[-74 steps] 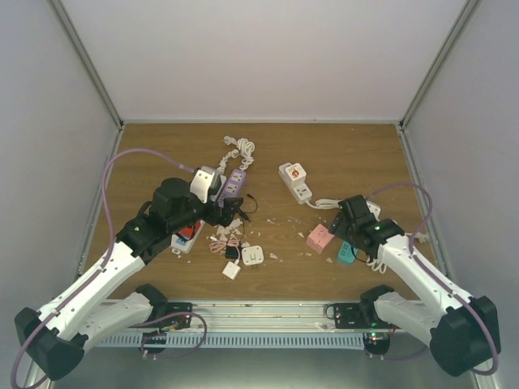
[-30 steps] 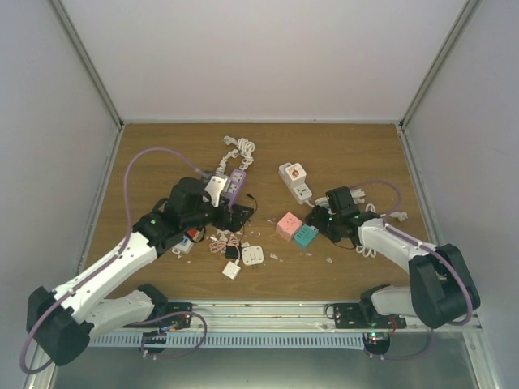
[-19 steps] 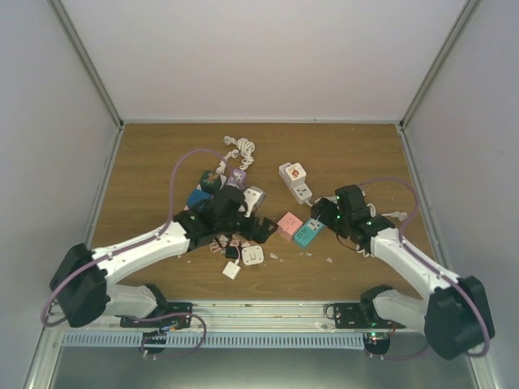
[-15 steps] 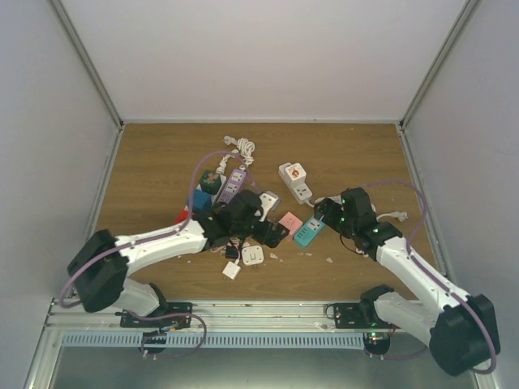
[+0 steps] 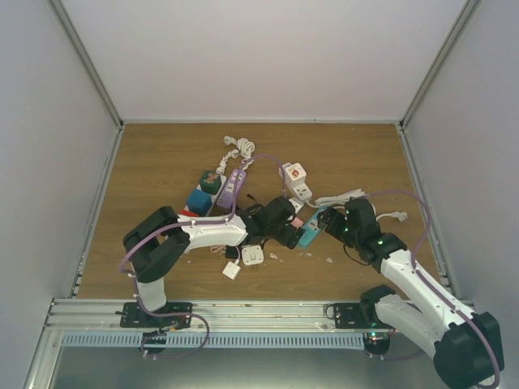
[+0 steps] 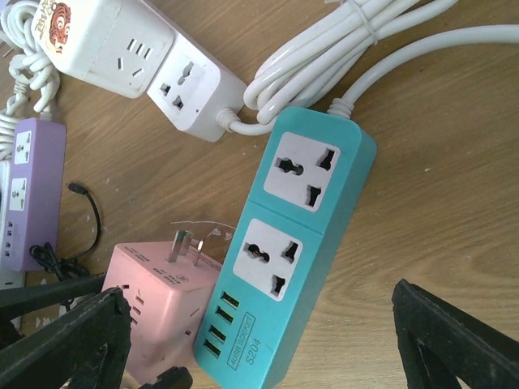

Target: Insert the plug

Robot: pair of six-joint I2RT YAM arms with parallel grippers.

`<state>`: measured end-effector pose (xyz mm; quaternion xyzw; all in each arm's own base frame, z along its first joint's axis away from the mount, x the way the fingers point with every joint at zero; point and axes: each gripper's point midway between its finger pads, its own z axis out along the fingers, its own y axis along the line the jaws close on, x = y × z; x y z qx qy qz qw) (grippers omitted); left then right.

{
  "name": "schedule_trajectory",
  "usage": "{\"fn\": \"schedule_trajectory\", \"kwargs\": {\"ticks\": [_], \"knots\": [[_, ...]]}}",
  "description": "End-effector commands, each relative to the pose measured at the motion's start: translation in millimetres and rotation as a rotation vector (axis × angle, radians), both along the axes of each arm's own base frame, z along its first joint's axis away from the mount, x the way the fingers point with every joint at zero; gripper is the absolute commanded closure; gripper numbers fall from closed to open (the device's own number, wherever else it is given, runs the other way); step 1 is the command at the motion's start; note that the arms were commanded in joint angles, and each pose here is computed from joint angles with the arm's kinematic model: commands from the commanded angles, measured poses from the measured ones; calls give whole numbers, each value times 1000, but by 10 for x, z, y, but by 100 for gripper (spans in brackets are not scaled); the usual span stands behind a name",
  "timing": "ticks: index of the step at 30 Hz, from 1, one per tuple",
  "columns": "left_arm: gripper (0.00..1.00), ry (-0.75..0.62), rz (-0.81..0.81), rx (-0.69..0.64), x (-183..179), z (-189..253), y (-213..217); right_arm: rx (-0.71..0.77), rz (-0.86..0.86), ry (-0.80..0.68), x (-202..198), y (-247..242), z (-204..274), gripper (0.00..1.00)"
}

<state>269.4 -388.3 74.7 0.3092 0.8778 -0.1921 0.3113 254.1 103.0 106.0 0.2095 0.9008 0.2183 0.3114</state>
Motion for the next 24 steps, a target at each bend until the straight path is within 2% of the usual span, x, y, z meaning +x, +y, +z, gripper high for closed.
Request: {"fn": "schedule_trajectory", "kwargs": {"ticks": [1, 6, 13, 18, 24], "knots": [[8, -59, 10, 26, 88, 30, -40, -29, -3, -9, -27, -47, -23, 12], [14, -52, 11, 63, 102, -57, -24, -31, 1, -4, -22, -42, -42, 12], [34, -51, 24, 62, 110, -48, -4, -31, 16, -14, -13, -22, -30, 13], [36, -92, 48, 5, 125, 272, 31, -21, 120, -75, 20, 115, 89, 15], [37, -99, 80, -140, 128, 857, 148, 2, 260, -217, 96, 331, 382, 15]]}}
